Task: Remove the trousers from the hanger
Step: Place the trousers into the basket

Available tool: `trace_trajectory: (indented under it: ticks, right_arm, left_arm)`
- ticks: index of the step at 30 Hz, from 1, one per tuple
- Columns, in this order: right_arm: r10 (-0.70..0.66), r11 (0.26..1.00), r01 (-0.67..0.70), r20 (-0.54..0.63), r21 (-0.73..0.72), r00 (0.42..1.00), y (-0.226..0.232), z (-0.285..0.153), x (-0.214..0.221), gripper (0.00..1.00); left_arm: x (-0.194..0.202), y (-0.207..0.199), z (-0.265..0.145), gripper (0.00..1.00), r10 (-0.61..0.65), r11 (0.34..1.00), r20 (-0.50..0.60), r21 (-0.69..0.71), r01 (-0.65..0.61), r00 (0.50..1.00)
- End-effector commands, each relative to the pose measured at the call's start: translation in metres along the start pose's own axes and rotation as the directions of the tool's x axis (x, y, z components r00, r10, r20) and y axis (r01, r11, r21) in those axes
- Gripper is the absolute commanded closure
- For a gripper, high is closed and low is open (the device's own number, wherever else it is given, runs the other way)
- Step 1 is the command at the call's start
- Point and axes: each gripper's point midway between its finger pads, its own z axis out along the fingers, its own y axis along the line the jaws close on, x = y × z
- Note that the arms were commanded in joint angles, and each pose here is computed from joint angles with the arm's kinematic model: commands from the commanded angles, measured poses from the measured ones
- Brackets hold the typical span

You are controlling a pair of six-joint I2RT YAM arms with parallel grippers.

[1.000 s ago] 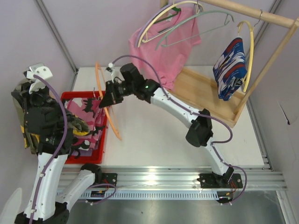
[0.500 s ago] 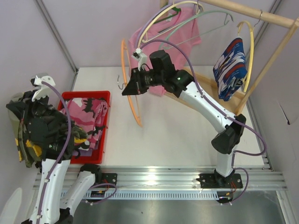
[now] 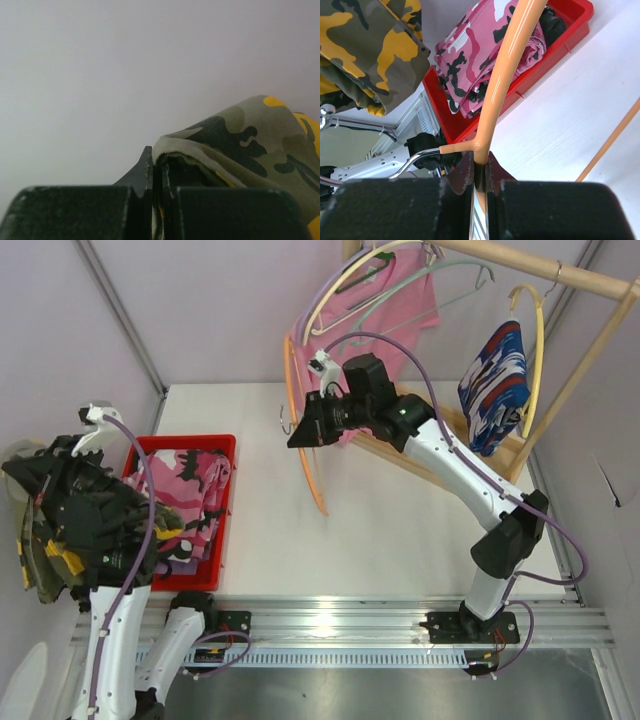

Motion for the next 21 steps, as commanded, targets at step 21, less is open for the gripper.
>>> trace_trajectory:
  ticks: [21]
  right_arm:
    - [-0.036, 0.999, 0.039, 0.119, -0.025, 0.992, 0.018, -0.064, -0.016, 1.0]
  left_arm:
    - [-0.033, -0.159, -0.006, 1.0, 0.196, 0.92, 0.273, 0.28, -0.273, 0.942]
